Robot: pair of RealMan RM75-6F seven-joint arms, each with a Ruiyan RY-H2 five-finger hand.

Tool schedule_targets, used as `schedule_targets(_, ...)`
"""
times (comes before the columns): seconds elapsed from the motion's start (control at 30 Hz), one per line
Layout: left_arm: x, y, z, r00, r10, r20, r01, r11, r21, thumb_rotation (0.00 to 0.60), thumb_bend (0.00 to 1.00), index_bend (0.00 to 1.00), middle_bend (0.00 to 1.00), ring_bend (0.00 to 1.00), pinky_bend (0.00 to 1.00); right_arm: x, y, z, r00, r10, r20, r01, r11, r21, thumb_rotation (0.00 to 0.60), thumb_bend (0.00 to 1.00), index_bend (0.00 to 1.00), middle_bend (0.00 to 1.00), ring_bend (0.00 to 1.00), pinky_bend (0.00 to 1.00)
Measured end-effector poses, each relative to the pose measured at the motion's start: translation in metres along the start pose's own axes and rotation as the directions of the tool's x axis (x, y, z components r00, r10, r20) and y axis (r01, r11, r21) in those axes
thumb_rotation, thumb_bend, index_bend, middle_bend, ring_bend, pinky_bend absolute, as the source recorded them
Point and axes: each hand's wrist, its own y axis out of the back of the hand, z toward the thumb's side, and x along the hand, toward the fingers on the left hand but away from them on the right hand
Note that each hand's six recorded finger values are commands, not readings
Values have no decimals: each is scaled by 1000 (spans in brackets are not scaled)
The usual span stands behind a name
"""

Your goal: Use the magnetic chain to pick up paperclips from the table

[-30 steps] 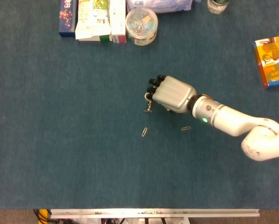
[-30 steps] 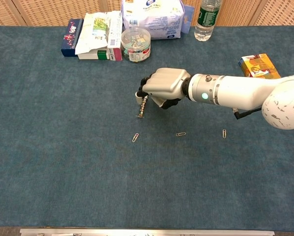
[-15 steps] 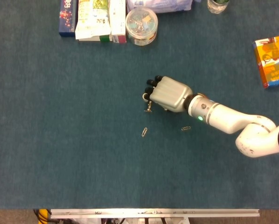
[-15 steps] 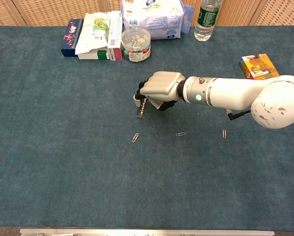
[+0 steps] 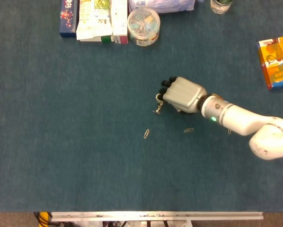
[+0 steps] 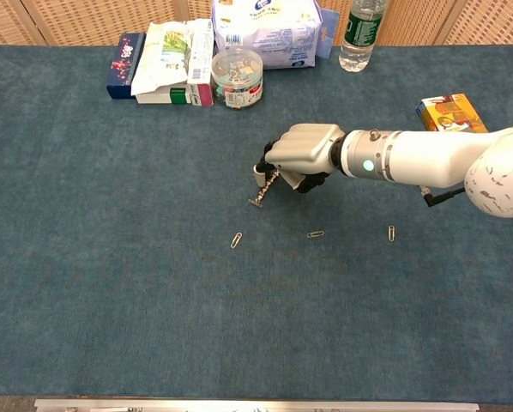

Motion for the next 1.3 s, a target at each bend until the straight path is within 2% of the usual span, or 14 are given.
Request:
schedule_targets(0.3,0,-1,2,1000,-3,6,3,1000,3,600,331,558,256,12,0,23,5,3,999,37,4,-37,999,-35,600,953,303,293,136,190)
schedule_targets(0.5,-1,0,2,1000,2,8,-2,1000,-2,600,331,558,256,12,0,29,19,1,999,-25,31,26,999,-42,600,920,327,294,136,190)
schedule_targets(0.6,-1,1,2,1000,4,9,-4,1000,-5,600,331,558,256,12,0,30,29,-1,995,-84,50,87,995,-53,600,881,340,281,136,198)
schedule_targets(0.7,-1,2,2,1000,5,10,-5,1000,-7,600,331,558,256,12,0,29,38,-2,987,-147,65,151,987,-56,600,780,345,233,135,214)
schedule_targets(0.8,-1,2,2,1000,4,11,-4,1000,-10,600,331,558,256,12,0,24,43,-2,979,-188,75,192,980,-52,600,622,352,188,111,216)
schedule_targets(1.1,-1,5,1,1000,9,12,-8,1000,-18,600,331,559,256,12,0,4,47,-6,972,-212,96,217,975,-43,600,242,366,126,32,208)
schedule_targets(1.3,-1,6,1,1000,10,14,-10,1000,-22,600,331,560,256,12,0,-9,46,-10,976,-188,107,190,982,-13,600,179,386,97,0,124)
